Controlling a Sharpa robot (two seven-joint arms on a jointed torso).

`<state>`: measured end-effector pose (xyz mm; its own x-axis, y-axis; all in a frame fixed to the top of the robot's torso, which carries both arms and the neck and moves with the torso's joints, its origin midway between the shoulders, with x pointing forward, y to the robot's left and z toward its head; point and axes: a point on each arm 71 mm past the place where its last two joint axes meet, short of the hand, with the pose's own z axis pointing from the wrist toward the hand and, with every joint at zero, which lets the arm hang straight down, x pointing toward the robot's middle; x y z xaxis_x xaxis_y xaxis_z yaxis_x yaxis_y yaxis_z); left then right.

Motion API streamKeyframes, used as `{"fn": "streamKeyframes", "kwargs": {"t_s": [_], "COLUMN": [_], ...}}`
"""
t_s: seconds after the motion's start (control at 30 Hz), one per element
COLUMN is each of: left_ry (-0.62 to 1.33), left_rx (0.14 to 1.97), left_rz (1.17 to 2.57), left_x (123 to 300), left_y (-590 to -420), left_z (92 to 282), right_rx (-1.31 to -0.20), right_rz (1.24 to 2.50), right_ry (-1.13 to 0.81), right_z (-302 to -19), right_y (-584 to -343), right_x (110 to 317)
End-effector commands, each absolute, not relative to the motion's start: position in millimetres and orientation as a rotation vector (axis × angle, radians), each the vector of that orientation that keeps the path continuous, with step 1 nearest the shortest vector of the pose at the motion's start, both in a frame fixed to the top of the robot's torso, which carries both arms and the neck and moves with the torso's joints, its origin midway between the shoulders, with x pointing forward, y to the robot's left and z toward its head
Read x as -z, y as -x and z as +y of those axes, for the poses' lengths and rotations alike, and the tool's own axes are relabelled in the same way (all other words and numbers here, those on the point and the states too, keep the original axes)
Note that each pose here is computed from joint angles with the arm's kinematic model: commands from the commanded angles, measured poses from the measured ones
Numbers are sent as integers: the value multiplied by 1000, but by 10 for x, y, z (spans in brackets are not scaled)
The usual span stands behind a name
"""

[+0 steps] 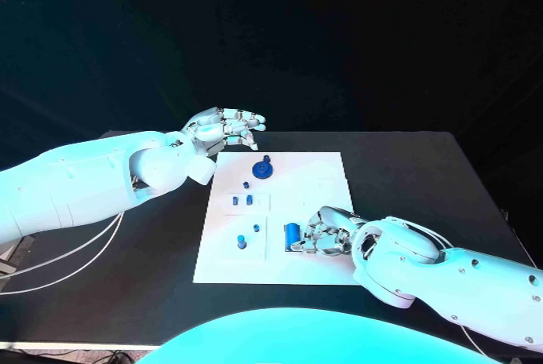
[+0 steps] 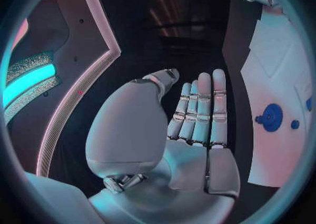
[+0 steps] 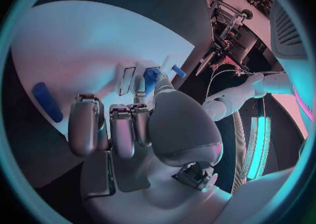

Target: Assemble the parts on the task board

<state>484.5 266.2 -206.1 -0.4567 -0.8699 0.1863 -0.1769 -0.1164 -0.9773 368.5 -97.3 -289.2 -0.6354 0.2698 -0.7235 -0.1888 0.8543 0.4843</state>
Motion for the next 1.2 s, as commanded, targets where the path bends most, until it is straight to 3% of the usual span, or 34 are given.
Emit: {"fn": "streamKeyframes", "kwargs": {"t_s": [0.03,0.67,0.93,1.2], "left_ry": [1163,1164,1161,1151], "left_rx": [1643,1637,1639,1657], "left_rz": [1606,1612,1605,1595], "left_x": [2052,2058,2051,2037], "left_y": [-4842,-4839,-4835,-4824], "left_z": [2652,2678,2681,2679], "right_rx": [-660,-689,-687,-674], "right_rz": [2137,2136,2058,1952], "right_ry": [-44,-36,-129,-233], "right_z": [-986,-1065,-1361,-1847], "right_y": [-3705,-3598,-3629,-3728], "right_x": [2882,2825,2704,2539]}}
